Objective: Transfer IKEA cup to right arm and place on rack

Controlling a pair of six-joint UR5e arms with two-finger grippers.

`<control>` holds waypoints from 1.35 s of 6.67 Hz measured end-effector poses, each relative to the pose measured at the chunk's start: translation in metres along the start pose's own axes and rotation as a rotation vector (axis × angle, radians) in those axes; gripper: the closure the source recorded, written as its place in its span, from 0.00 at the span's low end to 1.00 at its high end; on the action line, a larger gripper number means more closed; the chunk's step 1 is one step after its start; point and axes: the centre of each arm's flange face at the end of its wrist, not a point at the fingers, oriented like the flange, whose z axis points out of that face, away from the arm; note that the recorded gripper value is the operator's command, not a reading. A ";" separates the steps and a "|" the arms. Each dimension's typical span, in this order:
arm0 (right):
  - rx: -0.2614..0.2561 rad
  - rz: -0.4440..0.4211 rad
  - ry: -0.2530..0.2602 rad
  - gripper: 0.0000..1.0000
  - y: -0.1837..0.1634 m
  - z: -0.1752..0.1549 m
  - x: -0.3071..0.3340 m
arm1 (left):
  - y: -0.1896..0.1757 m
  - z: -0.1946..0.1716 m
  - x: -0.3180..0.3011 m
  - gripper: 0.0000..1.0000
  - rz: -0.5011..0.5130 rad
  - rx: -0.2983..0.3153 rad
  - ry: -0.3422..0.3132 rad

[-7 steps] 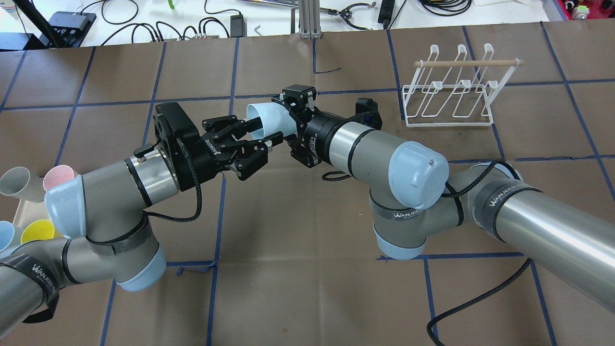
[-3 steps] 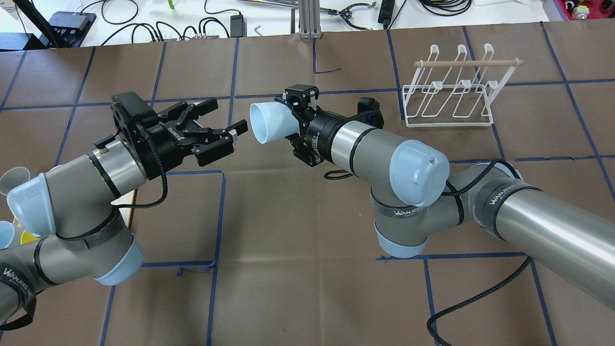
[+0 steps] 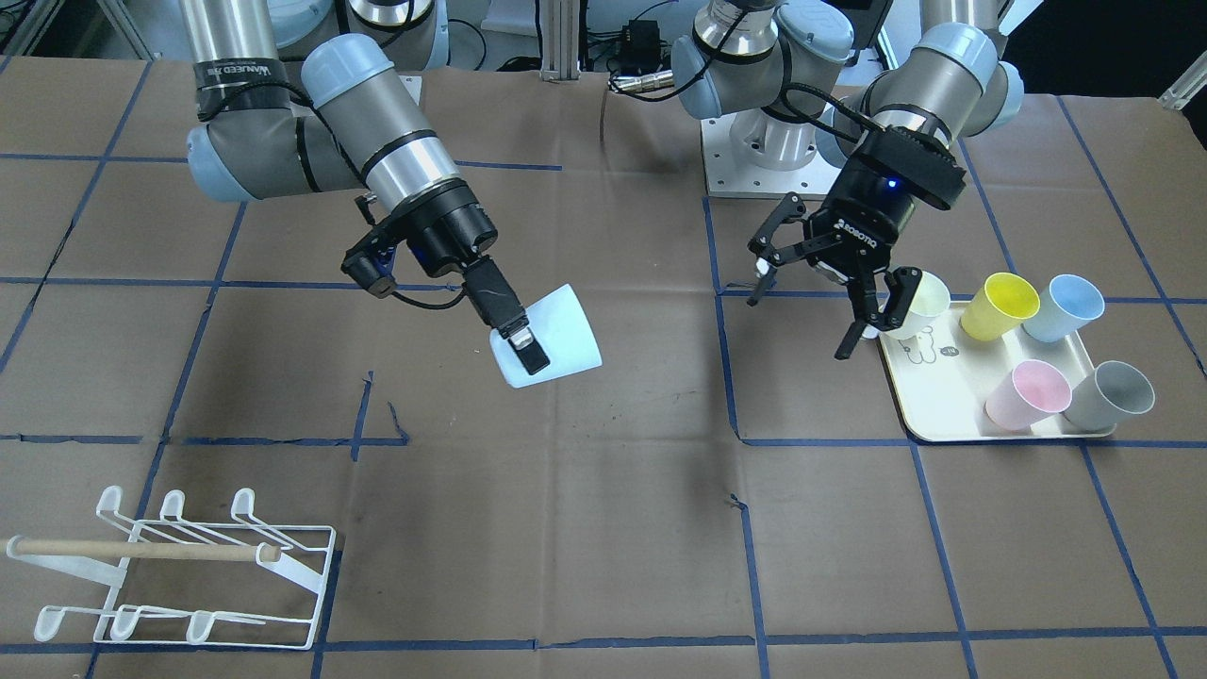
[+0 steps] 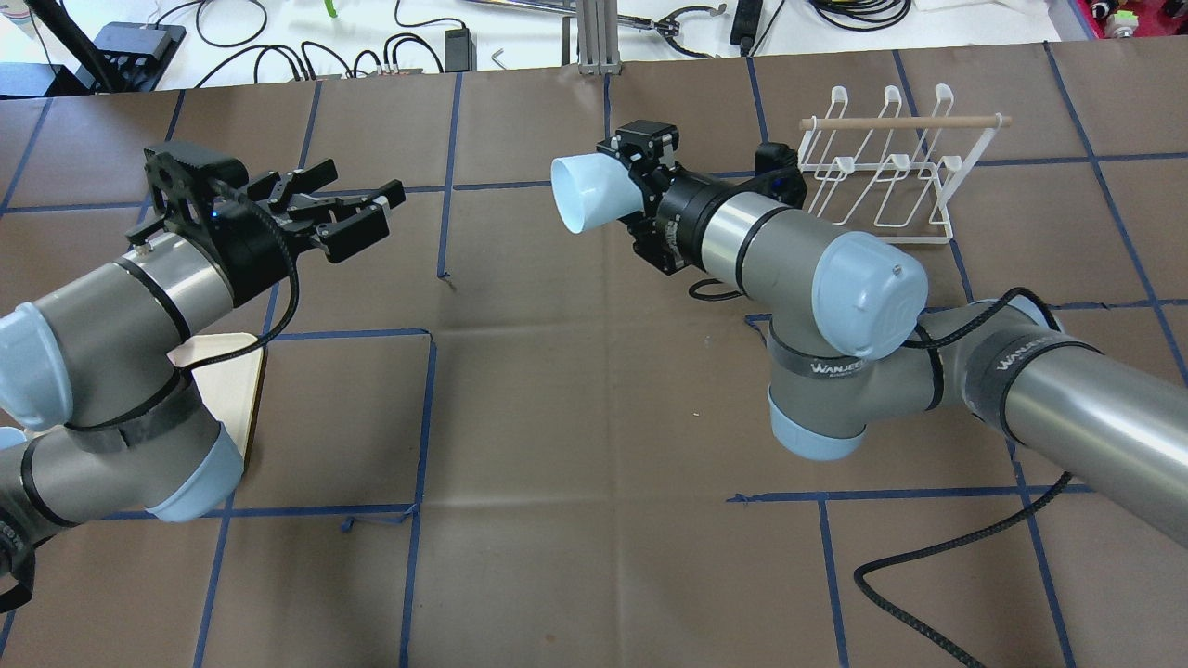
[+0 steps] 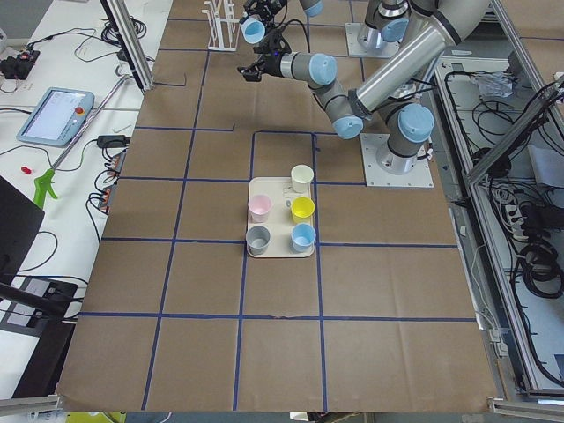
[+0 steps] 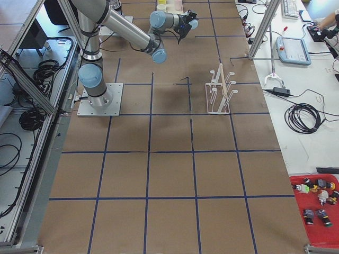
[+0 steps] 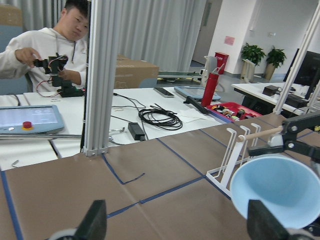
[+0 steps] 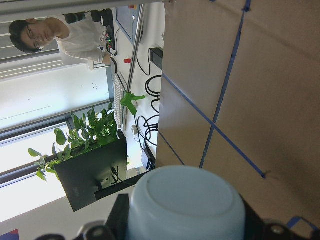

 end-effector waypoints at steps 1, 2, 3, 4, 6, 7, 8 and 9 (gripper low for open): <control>0.053 -0.112 -0.024 0.91 -0.028 -0.002 -0.014 | -0.021 0.006 -0.013 0.00 -0.054 -0.041 -0.076; 0.118 -0.235 -0.040 0.91 -0.056 -0.003 -0.029 | -0.045 0.013 -0.016 0.00 -0.088 -0.109 -0.151; 0.190 -0.384 -0.031 0.91 -0.086 0.001 -0.037 | -0.071 0.021 -0.004 0.00 -0.111 -0.215 -0.237; 0.252 -0.560 0.000 0.91 -0.115 0.004 -0.040 | -0.102 0.023 0.018 0.00 -0.159 -0.361 -0.320; 0.365 -0.926 0.088 0.91 -0.172 0.007 -0.047 | -0.134 0.012 0.049 0.00 -0.329 -0.694 -0.400; 0.397 -1.059 0.129 0.91 -0.195 0.010 -0.049 | -0.132 0.004 0.054 0.00 -0.392 -0.852 -0.434; 0.430 -1.166 0.167 0.91 -0.213 0.015 -0.048 | -0.123 0.000 0.056 0.00 -0.445 -0.957 -0.457; 0.464 -1.246 0.210 0.91 -0.229 0.022 -0.045 | -0.114 -0.002 0.057 0.00 -0.484 -1.030 -0.469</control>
